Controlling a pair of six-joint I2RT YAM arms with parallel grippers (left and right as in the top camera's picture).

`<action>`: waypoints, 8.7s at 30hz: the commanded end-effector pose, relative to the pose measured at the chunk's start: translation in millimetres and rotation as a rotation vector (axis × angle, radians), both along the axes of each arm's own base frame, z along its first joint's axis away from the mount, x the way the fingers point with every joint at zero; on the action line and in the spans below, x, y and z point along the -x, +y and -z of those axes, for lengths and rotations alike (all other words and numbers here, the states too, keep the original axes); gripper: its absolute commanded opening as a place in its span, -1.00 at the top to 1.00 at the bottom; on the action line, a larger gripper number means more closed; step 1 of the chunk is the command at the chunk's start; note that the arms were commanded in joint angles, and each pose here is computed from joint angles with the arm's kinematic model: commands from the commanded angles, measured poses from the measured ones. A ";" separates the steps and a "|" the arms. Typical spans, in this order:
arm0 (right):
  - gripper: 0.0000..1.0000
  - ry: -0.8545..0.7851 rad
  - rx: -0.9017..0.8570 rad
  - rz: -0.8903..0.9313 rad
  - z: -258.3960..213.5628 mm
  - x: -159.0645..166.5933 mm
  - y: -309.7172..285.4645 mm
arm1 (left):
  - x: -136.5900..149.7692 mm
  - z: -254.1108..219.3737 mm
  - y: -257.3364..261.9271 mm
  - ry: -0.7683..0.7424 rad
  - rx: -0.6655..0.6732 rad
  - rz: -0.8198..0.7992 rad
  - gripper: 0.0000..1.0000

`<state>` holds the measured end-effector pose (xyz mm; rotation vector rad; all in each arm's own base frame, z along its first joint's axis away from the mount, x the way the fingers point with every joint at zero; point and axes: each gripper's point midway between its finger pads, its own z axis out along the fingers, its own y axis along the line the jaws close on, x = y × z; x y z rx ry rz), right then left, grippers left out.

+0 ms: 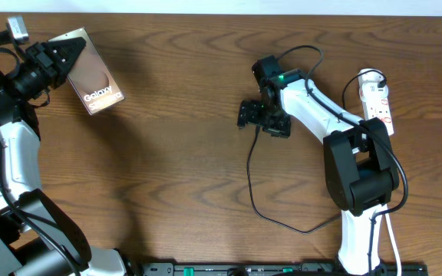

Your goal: Plug charger to phone and switch on socket

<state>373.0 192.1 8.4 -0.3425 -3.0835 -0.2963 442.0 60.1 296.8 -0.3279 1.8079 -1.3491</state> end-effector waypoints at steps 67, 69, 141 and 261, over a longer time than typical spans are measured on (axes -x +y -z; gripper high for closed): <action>0.97 0.055 0.106 0.141 20.3 28.3 3.3 | 4.9 -4.9 -4.2 -0.004 0.014 0.039 0.85; 0.96 0.067 0.113 0.139 23.3 32.9 1.5 | 4.9 -4.9 -4.2 -0.004 0.014 0.039 0.85; 0.98 -0.370 -1.475 -1.036 -175.9 87.3 208.8 | 6.7 -6.2 -85.6 -0.067 -0.032 0.255 0.85; 0.98 -0.630 -1.453 -0.978 -214.3 51.6 210.9 | -2.9 -27.2 -150.3 -0.169 -0.056 0.306 0.85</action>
